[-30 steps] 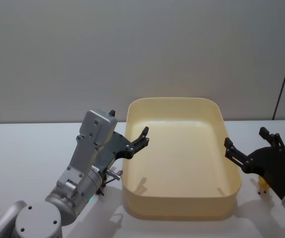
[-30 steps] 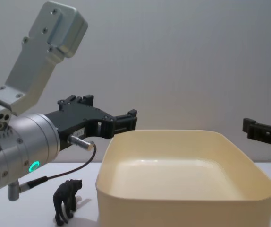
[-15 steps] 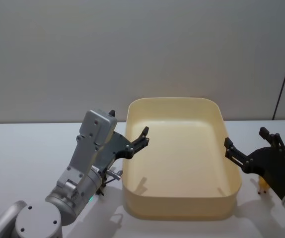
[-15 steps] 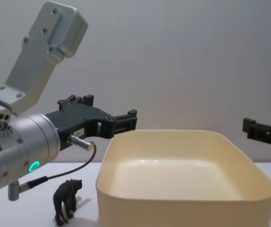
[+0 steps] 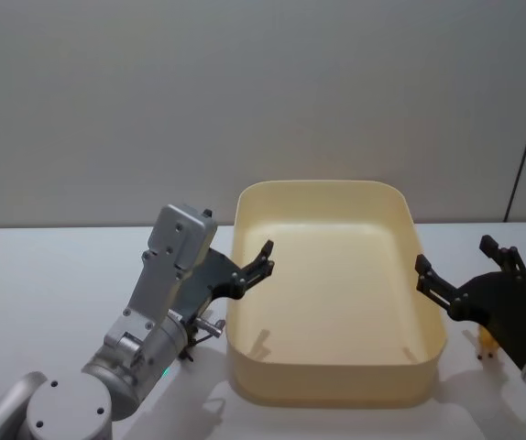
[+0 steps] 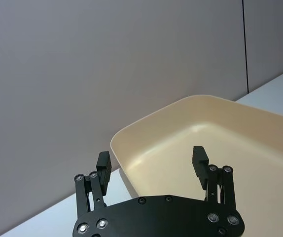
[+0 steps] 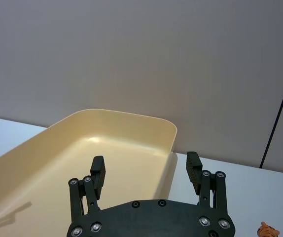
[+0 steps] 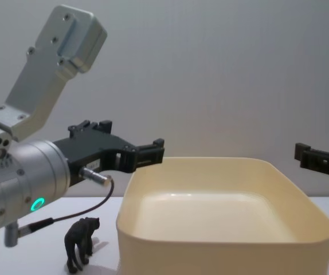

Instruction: Pick up the toy alternately with two hands and place it into the central storage box.

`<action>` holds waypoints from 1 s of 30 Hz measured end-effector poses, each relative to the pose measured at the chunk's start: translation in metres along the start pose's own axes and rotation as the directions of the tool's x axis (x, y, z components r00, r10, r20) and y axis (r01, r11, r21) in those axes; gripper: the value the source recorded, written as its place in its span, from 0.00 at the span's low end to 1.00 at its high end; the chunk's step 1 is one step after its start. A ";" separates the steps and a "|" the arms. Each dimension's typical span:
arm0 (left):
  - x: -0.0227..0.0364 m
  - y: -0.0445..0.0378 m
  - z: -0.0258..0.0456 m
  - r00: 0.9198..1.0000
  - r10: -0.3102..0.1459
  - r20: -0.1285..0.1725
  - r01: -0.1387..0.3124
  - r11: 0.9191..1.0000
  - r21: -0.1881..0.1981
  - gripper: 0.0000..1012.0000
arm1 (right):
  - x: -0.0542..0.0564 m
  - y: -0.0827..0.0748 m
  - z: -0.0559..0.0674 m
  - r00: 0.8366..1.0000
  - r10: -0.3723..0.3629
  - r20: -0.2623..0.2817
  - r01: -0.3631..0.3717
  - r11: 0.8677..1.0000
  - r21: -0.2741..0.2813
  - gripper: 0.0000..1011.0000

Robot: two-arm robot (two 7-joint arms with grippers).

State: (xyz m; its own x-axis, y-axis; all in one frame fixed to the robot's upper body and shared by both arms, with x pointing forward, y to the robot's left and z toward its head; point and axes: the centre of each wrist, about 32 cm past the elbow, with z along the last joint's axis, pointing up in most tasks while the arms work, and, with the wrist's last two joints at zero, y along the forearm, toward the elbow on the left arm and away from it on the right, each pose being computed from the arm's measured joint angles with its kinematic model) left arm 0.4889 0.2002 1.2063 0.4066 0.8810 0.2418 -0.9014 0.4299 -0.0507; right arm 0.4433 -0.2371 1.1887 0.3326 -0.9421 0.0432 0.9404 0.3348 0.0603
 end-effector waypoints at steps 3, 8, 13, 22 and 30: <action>0.0003 0.0048 0.0013 1.000 0.008 -0.003 -0.008 1.000 0.029 0.99 | 0.000 0.000 0.000 1.000 0.000 0.000 0.000 1.000 0.000 0.99; 0.0002 0.0149 0.0023 0.999 0.035 -0.010 -0.034 0.996 0.087 0.99 | 0.000 0.000 0.000 1.000 0.000 0.000 0.000 1.000 0.000 0.99; -0.0011 0.0280 0.0017 0.997 0.081 -0.018 -0.077 0.987 0.144 0.99 | 0.000 0.000 0.000 1.000 0.000 0.000 0.000 1.000 0.000 0.99; -0.0018 0.0487 -0.0023 0.981 0.179 -0.073 -0.158 0.960 0.229 0.99 | 0.000 0.000 0.000 1.000 0.000 0.000 0.000 1.000 0.000 0.99; 0.0031 0.0602 -0.0061 0.964 0.226 -0.139 -0.177 0.939 0.295 0.99 | 0.000 0.000 0.000 1.000 0.000 0.000 0.000 1.000 0.000 0.99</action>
State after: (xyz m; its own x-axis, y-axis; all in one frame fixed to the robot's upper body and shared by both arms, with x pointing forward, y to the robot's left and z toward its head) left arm 0.4368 0.2301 1.1981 0.2092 0.9740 0.0865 -0.9624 0.1893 0.1950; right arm 0.4433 -0.2371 1.1887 0.3326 -0.9421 0.0432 0.9404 0.3348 0.0603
